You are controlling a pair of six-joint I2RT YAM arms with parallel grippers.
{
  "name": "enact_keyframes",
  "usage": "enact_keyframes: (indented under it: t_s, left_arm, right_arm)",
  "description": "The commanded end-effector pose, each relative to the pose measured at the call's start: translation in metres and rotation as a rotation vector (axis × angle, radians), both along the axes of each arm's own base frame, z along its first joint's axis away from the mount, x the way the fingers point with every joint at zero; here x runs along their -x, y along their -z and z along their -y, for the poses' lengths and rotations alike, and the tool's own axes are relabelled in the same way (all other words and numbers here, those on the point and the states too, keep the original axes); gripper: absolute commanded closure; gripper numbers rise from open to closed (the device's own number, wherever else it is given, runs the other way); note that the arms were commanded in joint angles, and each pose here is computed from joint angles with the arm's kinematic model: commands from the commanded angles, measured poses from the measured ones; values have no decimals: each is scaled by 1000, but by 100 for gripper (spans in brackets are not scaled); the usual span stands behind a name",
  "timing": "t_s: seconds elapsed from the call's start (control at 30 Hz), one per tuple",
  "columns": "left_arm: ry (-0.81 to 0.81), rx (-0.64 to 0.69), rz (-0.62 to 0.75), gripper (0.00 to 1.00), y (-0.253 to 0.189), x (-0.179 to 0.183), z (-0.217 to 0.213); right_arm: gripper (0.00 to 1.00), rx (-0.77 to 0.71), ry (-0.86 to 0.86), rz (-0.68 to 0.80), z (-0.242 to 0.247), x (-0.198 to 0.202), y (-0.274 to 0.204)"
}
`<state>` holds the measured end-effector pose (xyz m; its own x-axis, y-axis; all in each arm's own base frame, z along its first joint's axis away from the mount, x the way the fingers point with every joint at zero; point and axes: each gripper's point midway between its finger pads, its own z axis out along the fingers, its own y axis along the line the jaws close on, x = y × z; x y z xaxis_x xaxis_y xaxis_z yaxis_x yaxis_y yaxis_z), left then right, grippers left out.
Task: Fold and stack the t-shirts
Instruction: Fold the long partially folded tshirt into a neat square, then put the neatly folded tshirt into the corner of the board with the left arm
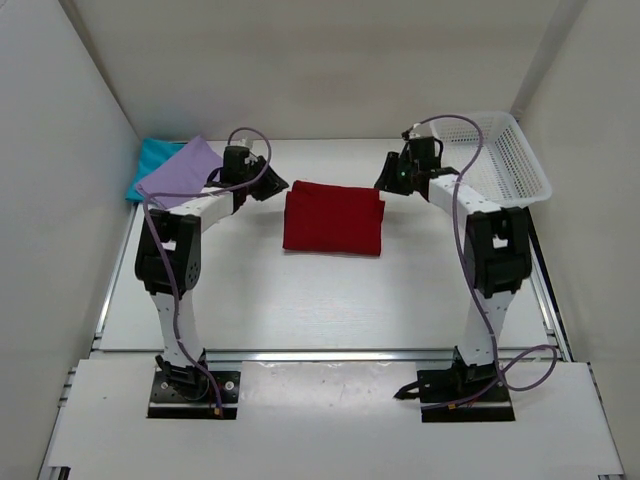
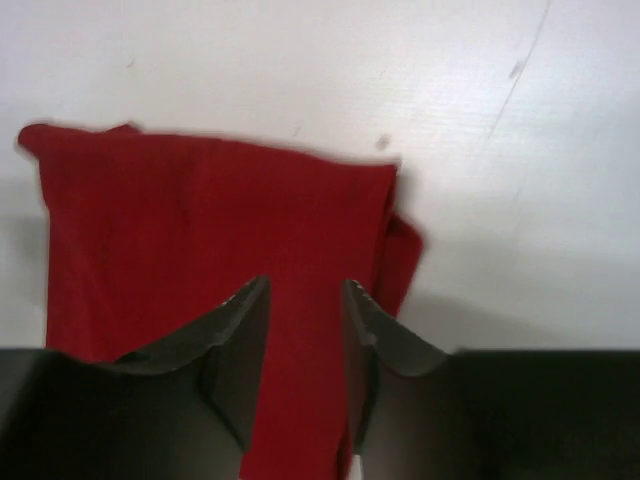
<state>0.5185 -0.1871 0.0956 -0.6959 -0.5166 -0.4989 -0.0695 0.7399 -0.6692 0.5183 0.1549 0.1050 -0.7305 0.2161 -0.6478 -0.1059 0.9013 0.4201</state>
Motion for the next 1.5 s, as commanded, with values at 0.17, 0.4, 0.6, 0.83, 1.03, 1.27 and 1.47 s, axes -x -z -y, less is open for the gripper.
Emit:
enact_keyframes:
  t_s: [0.17, 0.4, 0.6, 0.83, 1.03, 1.27, 1.47]
  left_arm:
    - [165, 7, 32, 69, 8, 79, 67]
    - [191, 22, -134, 97, 83, 166, 49]
    - [220, 32, -109, 100, 70, 236, 37]
    - [190, 41, 79, 88, -5, 212, 29]
    - [222, 37, 131, 86, -19, 156, 54]
    - [149, 8, -35, 91, 45, 103, 43]
    - [67, 29, -21, 89, 47, 93, 13]
  right_arm:
    - [100, -41, -95, 2, -48, 94, 23]
    - [100, -28, -121, -123, -49, 155, 84]
    - [100, -29, -149, -149, -48, 234, 92]
    - [99, -68, -191, -5, -53, 214, 23]
    - [100, -103, -242, 35, -68, 151, 11]
    - [100, -115, -178, -47, -53, 99, 51]
    - [100, -150, -170, -73, -42, 89, 66]
